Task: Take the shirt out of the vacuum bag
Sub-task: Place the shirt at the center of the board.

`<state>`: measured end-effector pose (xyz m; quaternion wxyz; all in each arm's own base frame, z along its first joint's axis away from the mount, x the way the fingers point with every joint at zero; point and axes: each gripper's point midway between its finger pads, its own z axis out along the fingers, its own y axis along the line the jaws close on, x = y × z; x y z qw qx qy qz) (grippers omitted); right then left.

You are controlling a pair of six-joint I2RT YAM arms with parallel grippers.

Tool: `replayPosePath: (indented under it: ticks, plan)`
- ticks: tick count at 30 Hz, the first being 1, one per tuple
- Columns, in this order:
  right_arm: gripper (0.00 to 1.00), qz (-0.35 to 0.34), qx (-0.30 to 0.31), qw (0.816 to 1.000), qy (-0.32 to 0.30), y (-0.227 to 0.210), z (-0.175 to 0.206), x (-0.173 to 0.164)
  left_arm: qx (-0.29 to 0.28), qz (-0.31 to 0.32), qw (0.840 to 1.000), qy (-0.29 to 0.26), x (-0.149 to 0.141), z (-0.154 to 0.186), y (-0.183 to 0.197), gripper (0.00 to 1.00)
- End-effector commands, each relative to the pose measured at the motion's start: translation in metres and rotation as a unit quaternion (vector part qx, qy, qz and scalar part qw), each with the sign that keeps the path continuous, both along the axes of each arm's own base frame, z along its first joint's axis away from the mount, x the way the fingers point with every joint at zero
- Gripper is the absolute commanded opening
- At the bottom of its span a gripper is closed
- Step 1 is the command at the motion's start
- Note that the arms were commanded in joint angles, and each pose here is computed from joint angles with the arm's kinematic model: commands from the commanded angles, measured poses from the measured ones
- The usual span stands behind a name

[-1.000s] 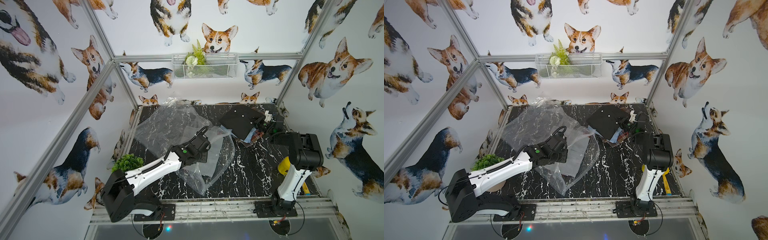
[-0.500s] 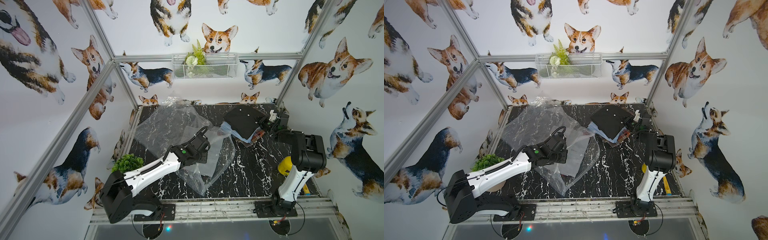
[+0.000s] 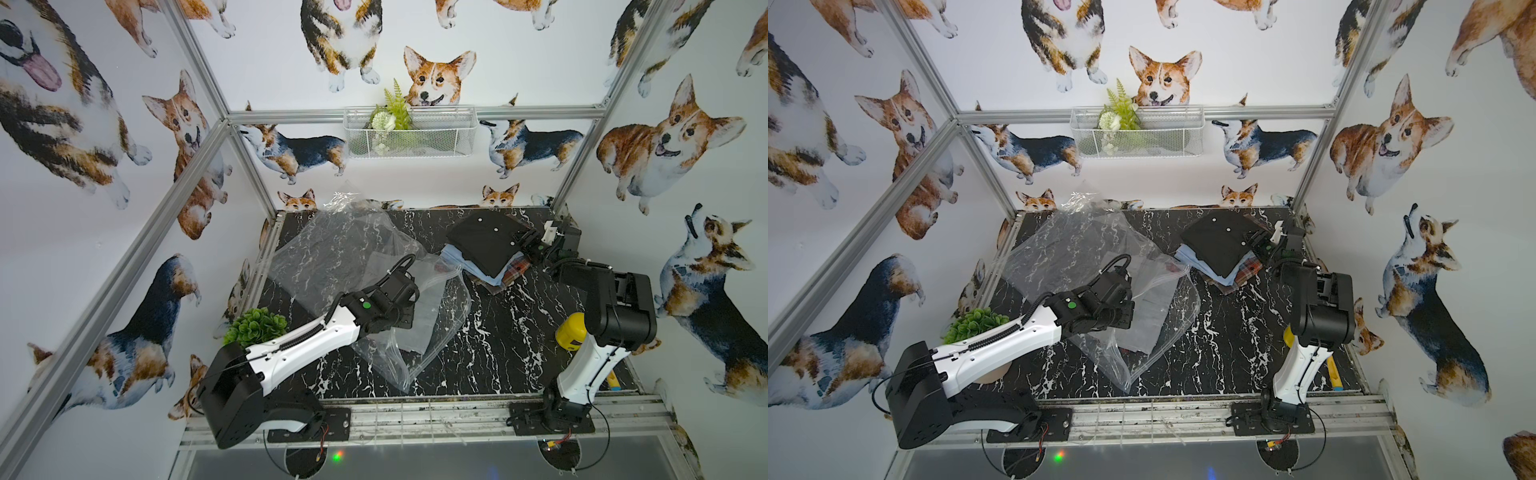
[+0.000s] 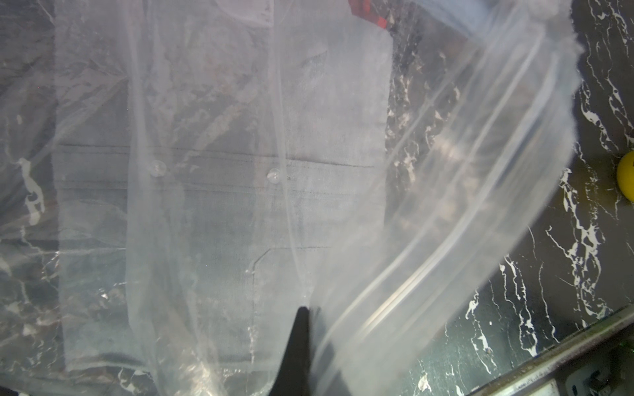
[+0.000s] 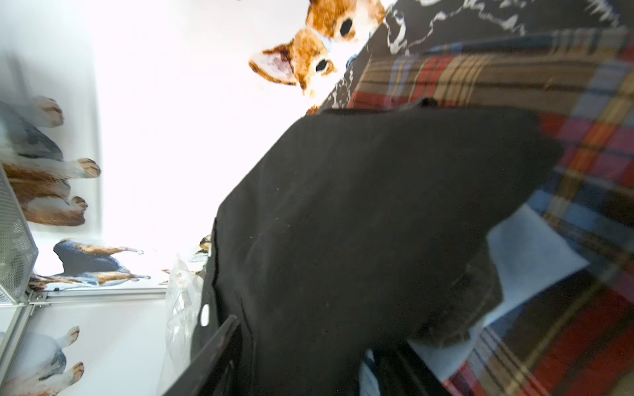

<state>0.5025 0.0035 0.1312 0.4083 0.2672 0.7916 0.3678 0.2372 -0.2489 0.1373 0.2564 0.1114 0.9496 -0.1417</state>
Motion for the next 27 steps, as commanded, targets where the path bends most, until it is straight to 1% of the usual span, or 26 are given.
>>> replayPosePath:
  ticks: [1, 3, 6, 8, 11, 12, 15, 18, 20, 22, 25, 27]
  plan:
    - [0.73, -0.026, -0.001, 1.000, -0.010, -0.006, 0.022, -0.007, 0.002, -0.001, 1.000, 0.002, -0.002, 0.000, 0.002, 0.00]
    - [0.75, -0.040, -0.007, 0.999, -0.019, -0.008, 0.035, -0.017, -0.003, 0.000, 1.000, 0.003, -0.002, 0.001, 0.001, 0.01]
    - [0.77, -0.059, -0.016, 0.998, -0.033, -0.010, 0.058, -0.028, -0.012, -0.001, 1.000, 0.001, -0.002, 0.004, -0.002, 0.23]
    - [0.77, -0.060, -0.028, 0.997, -0.041, -0.006, 0.075, -0.034, -0.018, -0.002, 1.000, -0.003, -0.001, 0.007, -0.003, 0.34]
    - [0.77, -0.039, -0.046, 0.995, -0.076, 0.014, 0.113, -0.038, -0.028, 0.000, 0.999, -0.015, 0.001, 0.015, -0.003, 0.50]
    - [0.77, -0.031, -0.049, 0.995, -0.085, 0.022, 0.123, -0.038, -0.031, 0.001, 0.999, -0.020, 0.001, 0.017, -0.003, 0.52]
    - [0.77, -0.005, -0.051, 0.992, -0.117, 0.048, 0.157, -0.036, -0.036, 0.008, 0.999, -0.031, 0.003, 0.022, 0.000, 0.53]
    - [0.78, 0.030, -0.030, 0.990, -0.131, 0.075, 0.172, -0.019, -0.036, 0.013, 0.999, -0.032, 0.003, 0.021, 0.002, 0.53]
    - [0.77, 0.043, -0.015, 0.991, -0.125, 0.083, 0.165, -0.005, -0.035, 0.013, 0.999, -0.030, 0.002, 0.020, 0.002, 0.53]
    - [0.78, 0.054, 0.009, 0.992, -0.116, 0.089, 0.150, 0.013, -0.035, 0.014, 0.999, -0.028, 0.001, 0.019, 0.003, 0.53]
    - [0.76, 0.084, 0.040, 0.991, -0.091, 0.101, 0.115, 0.039, -0.032, 0.016, 0.999, -0.028, 0.000, 0.018, 0.006, 0.53]
    - [0.76, 0.097, 0.048, 0.992, -0.071, 0.106, 0.087, 0.052, -0.027, 0.017, 0.999, -0.028, -0.001, 0.017, 0.009, 0.53]
